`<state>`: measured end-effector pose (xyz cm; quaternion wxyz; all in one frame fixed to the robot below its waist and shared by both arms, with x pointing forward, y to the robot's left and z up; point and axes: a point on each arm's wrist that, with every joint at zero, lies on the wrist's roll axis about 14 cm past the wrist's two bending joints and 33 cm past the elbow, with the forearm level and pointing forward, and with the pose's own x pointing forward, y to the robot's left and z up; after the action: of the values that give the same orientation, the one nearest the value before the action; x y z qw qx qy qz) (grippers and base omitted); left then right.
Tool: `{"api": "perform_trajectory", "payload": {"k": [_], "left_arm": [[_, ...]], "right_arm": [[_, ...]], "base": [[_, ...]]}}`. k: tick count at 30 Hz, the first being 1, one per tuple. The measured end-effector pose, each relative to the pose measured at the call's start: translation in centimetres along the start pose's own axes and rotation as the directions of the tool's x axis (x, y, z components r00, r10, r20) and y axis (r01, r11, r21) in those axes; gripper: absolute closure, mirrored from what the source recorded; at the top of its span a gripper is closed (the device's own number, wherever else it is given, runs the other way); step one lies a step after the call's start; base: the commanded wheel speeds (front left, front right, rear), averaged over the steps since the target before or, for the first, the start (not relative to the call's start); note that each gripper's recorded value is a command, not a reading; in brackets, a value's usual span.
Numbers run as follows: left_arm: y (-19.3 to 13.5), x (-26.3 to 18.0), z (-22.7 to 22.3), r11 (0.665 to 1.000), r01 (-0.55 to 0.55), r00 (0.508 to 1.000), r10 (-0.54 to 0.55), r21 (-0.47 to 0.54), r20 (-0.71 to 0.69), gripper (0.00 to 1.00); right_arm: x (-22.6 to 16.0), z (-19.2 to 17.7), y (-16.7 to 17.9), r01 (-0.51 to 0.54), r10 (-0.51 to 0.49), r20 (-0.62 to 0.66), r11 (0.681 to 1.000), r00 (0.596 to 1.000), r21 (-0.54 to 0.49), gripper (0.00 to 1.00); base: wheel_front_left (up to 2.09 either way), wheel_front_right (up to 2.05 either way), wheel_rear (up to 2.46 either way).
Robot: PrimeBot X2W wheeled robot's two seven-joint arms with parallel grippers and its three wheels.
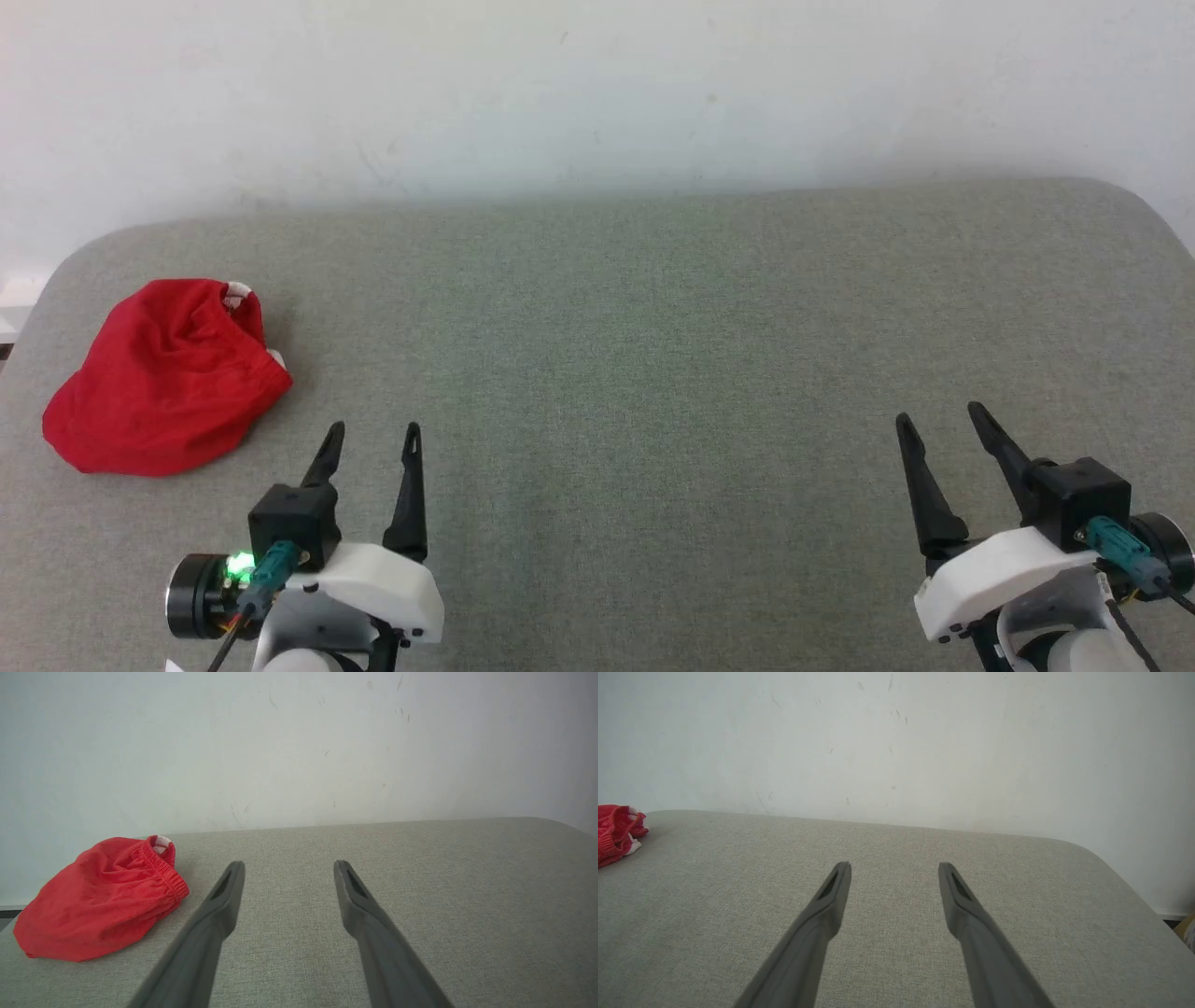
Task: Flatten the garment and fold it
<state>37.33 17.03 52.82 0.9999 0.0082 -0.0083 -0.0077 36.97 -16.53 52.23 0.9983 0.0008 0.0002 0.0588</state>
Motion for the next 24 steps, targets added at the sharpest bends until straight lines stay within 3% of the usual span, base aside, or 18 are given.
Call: {"api": "perform_trajectory", "payload": {"k": [24], "left_arm": [[2.5, -1.6, 0.4, 0.995, -0.097, 0.994, 0.098, -0.035, 0.041, 0.0]], "right_arm": [[0.7, -0.6, 2.1, -0.063, 0.062, 0.014, 0.996, 0.998, 0.056, 0.0]], "base": [[0.0, 0.0, 0.0]]}}
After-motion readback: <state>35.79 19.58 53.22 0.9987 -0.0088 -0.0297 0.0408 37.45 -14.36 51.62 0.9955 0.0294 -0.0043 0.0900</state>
